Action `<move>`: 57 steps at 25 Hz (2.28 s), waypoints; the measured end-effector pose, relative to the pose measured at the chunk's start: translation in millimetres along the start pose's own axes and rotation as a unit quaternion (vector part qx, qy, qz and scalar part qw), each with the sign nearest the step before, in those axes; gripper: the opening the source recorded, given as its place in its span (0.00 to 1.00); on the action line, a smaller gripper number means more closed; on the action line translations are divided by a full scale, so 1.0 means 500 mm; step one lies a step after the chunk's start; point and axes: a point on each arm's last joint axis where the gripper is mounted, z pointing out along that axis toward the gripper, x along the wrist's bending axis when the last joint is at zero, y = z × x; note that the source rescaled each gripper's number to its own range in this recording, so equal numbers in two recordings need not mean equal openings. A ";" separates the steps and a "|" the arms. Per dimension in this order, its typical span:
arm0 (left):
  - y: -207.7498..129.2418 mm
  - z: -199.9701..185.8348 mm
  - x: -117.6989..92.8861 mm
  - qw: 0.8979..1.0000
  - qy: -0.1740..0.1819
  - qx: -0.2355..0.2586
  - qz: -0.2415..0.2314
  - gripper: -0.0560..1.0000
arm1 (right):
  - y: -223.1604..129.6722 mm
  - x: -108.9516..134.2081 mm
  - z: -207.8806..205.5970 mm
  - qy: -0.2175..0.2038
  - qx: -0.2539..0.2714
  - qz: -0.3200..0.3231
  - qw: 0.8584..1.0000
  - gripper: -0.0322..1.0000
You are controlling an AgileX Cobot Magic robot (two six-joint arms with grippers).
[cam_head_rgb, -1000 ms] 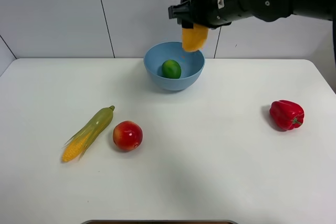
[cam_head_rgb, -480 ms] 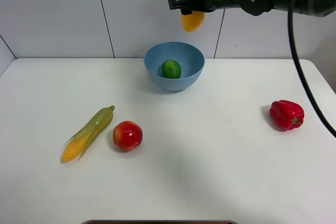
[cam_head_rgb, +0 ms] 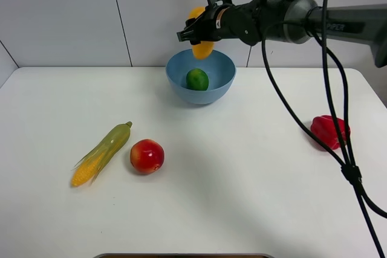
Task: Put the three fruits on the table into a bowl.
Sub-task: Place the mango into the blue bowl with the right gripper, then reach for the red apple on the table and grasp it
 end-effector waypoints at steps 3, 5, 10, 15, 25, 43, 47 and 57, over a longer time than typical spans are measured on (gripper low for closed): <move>0.000 0.000 0.000 1.000 0.000 0.000 0.000 1.00 | -0.034 0.001 0.028 0.002 0.019 0.004 1.000 0.03; 0.000 0.000 0.000 1.000 0.000 0.000 0.000 1.00 | -0.053 0.003 0.043 0.004 0.025 0.006 1.000 0.03; 0.000 0.000 0.000 1.000 0.000 0.000 0.000 1.00 | -0.084 0.005 0.068 0.008 0.034 0.007 0.999 0.03; 0.000 0.000 0.000 1.000 0.000 0.000 0.000 1.00 | -0.098 0.007 0.081 0.012 0.032 0.007 0.999 0.03; 0.000 0.000 0.000 1.000 0.000 0.000 0.000 1.00 | -0.118 0.007 0.093 0.012 0.044 0.007 0.999 0.03; 0.000 0.000 0.000 1.000 0.000 0.000 0.000 1.00 | -0.071 0.010 0.055 0.006 0.037 0.018 0.999 0.92; 0.000 0.000 0.000 1.000 0.000 0.000 0.000 1.00 | 0.002 0.016 -0.011 0.001 0.021 0.016 1.000 0.92; 0.000 0.000 0.000 1.000 0.000 0.000 0.000 1.00 | 0.202 -0.006 -0.286 -0.031 -0.063 -0.010 0.997 0.92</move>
